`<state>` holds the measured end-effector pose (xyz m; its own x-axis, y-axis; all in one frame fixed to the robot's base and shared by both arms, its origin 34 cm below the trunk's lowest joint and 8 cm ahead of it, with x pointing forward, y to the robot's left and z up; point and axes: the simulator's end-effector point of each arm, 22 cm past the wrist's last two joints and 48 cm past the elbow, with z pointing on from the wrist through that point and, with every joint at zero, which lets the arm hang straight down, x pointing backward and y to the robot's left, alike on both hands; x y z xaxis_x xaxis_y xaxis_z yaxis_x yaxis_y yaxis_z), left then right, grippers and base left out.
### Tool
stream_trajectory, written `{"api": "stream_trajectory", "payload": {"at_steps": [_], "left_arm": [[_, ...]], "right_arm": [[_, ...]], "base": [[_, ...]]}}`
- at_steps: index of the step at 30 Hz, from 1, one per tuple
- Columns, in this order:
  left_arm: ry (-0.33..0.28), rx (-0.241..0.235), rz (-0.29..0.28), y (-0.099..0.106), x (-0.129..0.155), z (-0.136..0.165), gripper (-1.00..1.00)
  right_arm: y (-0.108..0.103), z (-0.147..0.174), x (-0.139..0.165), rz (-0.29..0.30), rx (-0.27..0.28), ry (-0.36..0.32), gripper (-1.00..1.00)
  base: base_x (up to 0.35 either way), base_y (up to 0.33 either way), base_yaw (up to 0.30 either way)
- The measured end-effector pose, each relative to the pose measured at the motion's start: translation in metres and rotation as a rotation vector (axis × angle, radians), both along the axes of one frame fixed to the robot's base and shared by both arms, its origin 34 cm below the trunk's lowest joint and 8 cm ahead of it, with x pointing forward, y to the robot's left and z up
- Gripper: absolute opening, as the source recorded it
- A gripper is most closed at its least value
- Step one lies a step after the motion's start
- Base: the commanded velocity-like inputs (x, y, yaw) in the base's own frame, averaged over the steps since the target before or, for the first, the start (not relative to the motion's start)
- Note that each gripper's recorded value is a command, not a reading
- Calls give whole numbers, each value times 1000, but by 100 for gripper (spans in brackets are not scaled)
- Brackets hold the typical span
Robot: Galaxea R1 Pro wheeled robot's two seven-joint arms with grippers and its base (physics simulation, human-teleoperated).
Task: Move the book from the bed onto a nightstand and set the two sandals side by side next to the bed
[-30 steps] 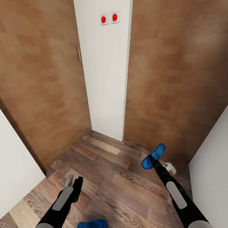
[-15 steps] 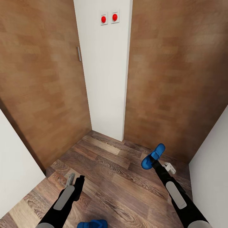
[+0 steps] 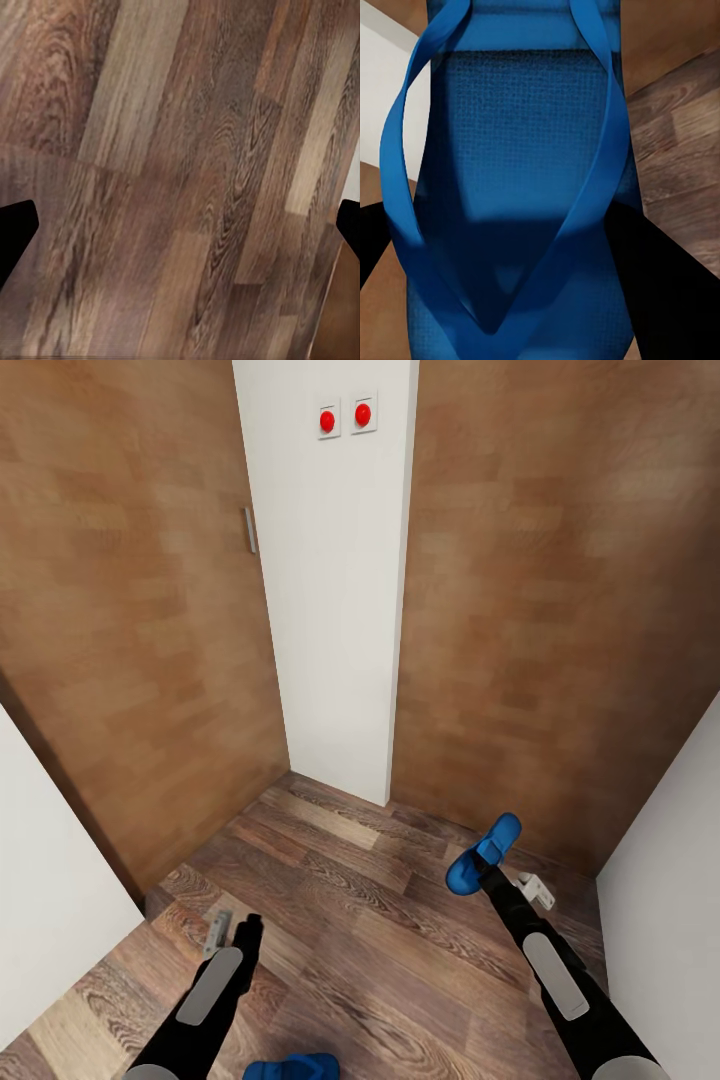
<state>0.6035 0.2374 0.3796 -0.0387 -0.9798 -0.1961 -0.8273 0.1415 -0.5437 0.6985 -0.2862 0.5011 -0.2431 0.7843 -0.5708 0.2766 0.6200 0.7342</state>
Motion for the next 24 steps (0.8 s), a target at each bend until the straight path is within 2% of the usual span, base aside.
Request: {"api": "stream_trajectory", "payload": {"at_steps": [2,4,5,6,7,8,9,10,12,14,17,20,24], "left_arm": [[3,-12,-4,-3,0,-1,100],[12,-57,-18,-13,-2,-3,100],[26,-191,-31,-39,-4,-5,100],[30,-283,-32,-55,-6,-5,100],[31,-328,-31,-62,-6,-4,100],[28,-438,-13,-79,-6,0,100],[24,-492,1,-86,-5,2,100],[22,-523,12,-90,-5,4,100],[23,-537,49,-88,-5,2,100],[31,-501,117,-74,-7,-4,100],[39,-455,168,-61,-11,-10,100],[58,-436,186,-57,-18,-17,100],[126,-415,202,-56,-42,-40,100]], "right_arm": [[0,0,0,0,0,0,-100],[0,0,0,0,0,0,-100],[0,0,0,0,0,0,-100],[0,0,0,0,0,0,-100],[0,0,0,0,0,0,-100],[0,0,0,0,0,1,-100],[0,0,0,0,0,1,-100],[0,0,0,0,0,1,-100],[0,0,0,0,0,0,-100],[0,0,0,0,0,1,-100],[0,0,0,0,0,0,-100],[0,0,0,0,0,0,-100],[0,0,0,1,0,0,-100]], "base": [[0,0,0],[0,0,0],[0,0,0],[0,0,0],[0,0,0],[0,0,0],[0,0,0],[0,0,0],[0,0,0],[0,0,0],[0,0,0],[0,0,0],[0,0,0]]}}
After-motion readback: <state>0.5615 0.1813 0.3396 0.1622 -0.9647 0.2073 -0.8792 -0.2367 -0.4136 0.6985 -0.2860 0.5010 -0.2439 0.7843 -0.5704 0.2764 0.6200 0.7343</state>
